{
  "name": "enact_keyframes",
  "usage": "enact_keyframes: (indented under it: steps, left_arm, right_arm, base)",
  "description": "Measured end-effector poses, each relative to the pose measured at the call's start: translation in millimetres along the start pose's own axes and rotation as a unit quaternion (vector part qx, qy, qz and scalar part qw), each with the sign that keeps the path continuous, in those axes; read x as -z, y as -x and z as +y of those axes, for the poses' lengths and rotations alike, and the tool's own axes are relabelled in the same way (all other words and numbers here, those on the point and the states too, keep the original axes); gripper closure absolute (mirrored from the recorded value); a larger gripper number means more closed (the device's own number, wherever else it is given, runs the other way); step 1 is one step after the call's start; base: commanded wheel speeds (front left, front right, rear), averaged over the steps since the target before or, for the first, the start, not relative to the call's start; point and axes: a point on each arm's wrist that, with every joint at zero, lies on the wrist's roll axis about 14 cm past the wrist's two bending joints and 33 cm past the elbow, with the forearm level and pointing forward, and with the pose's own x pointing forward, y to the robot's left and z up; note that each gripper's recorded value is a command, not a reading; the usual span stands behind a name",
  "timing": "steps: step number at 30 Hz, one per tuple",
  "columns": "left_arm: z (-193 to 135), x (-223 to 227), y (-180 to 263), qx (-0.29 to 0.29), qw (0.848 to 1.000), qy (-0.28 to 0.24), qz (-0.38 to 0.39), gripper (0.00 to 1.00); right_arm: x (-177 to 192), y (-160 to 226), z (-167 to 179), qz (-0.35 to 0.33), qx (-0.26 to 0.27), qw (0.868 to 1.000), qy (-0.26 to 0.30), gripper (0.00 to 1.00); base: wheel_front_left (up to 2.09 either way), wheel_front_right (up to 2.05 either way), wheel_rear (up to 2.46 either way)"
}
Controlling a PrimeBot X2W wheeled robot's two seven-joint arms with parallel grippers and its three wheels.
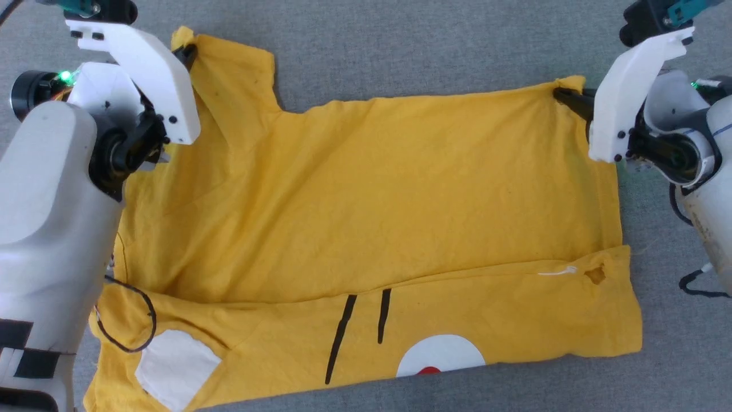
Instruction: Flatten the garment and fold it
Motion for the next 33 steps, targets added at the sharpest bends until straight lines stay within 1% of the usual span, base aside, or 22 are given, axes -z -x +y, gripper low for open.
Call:
enact_keyframes:
  steps: [7,12,15,17,23,27,32,33]
  left_arm:
    - [6,-30,25,-0.003,0.997,0.019,-0.075,1.00]
    - [16,-28,62,-0.020,0.990,0.049,-0.127,1.00]
    - [21,-12,89,-0.039,0.986,0.073,-0.146,1.00]
    - [23,4,108,-0.050,0.983,0.092,-0.152,1.00]
    - [14,61,156,-0.073,0.979,0.136,-0.136,1.00]
    - [8,91,180,-0.088,0.975,0.164,-0.125,1.00]
    - [5,119,202,-0.106,0.970,0.190,-0.106,1.00]
    - [2,125,204,-0.105,0.969,0.199,-0.101,1.00]
  right_arm:
    - [-20,20,0,-0.083,0.006,0.996,0.006,1.00]
    - [-24,48,-4,-0.136,0.012,0.991,0.008,1.00]
    - [-15,61,3,-0.155,0.004,0.988,0.003,1.00]
    - [-3,68,5,-0.160,0.002,0.987,-0.001,1.00]
    - [41,80,5,-0.159,0.004,0.986,-0.045,1.00]
    - [58,87,2,-0.171,0.007,0.982,-0.075,1.00]
    - [78,94,3,-0.176,0.010,0.980,-0.092,1.00]
    - [83,96,3,-0.177,0.011,0.979,-0.097,0.98]
  base:
    - [0.00,0.00,0.00]
    - [0.00,0.00,0.00]
    - [0.00,0.00,0.00]
    - [0.00,0.00,0.00]
    - [0.00,0.00,0.00]
    - [0.00,0.00,0.00]
    - [0.00,0.00,0.00]
    - [0.00,0.00,0.00]
